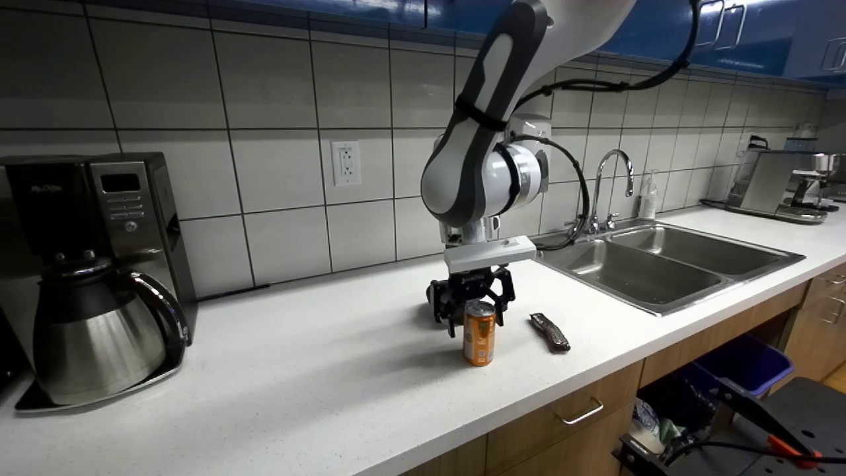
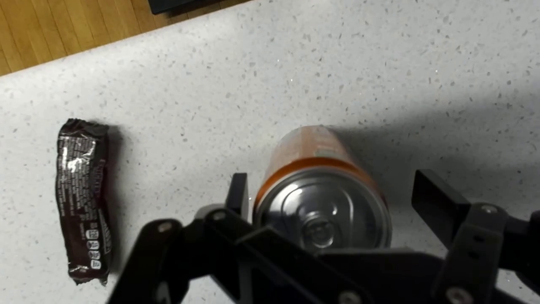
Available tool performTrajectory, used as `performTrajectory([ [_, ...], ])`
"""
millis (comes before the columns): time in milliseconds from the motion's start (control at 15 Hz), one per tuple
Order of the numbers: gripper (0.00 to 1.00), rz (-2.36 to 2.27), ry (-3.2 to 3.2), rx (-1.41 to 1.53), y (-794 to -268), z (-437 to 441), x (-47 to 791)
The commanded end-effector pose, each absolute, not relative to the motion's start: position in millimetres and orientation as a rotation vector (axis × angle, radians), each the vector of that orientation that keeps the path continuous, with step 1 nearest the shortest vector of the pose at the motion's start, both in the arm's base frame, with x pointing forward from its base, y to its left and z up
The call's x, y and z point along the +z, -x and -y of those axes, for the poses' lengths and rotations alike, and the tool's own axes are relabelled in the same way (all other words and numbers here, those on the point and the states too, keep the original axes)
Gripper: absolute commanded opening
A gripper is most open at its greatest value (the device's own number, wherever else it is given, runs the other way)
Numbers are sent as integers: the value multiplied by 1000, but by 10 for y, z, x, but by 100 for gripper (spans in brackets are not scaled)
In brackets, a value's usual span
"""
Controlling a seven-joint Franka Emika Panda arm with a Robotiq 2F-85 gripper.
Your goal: Put the can in the bowl
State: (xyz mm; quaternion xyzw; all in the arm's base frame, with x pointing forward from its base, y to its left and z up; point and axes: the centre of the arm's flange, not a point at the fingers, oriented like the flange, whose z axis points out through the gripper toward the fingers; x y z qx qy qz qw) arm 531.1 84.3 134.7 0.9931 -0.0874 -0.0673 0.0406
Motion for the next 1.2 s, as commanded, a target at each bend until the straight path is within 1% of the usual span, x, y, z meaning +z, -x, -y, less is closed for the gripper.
performTrajectory([
  [0,100,241,-3032,-130,-5242,-808,1296],
  [267,100,216,-3035,-89,-5234,-764,1255],
  [333,75,210,-3040,-85,-5233,-755,1247],
  [400,74,212,-3038,-87,-5235,-749,1239],
  [467,68,217,-3038,-89,-5238,-748,1229],
  [533,58,223,-3036,-102,-5242,-743,1223],
  [667,43,239,-3029,-119,-5254,-748,1232],
  [933,43,296,-3038,-86,-5376,-653,1482],
  [1133,43,349,-3035,-34,-5592,-507,1784],
])
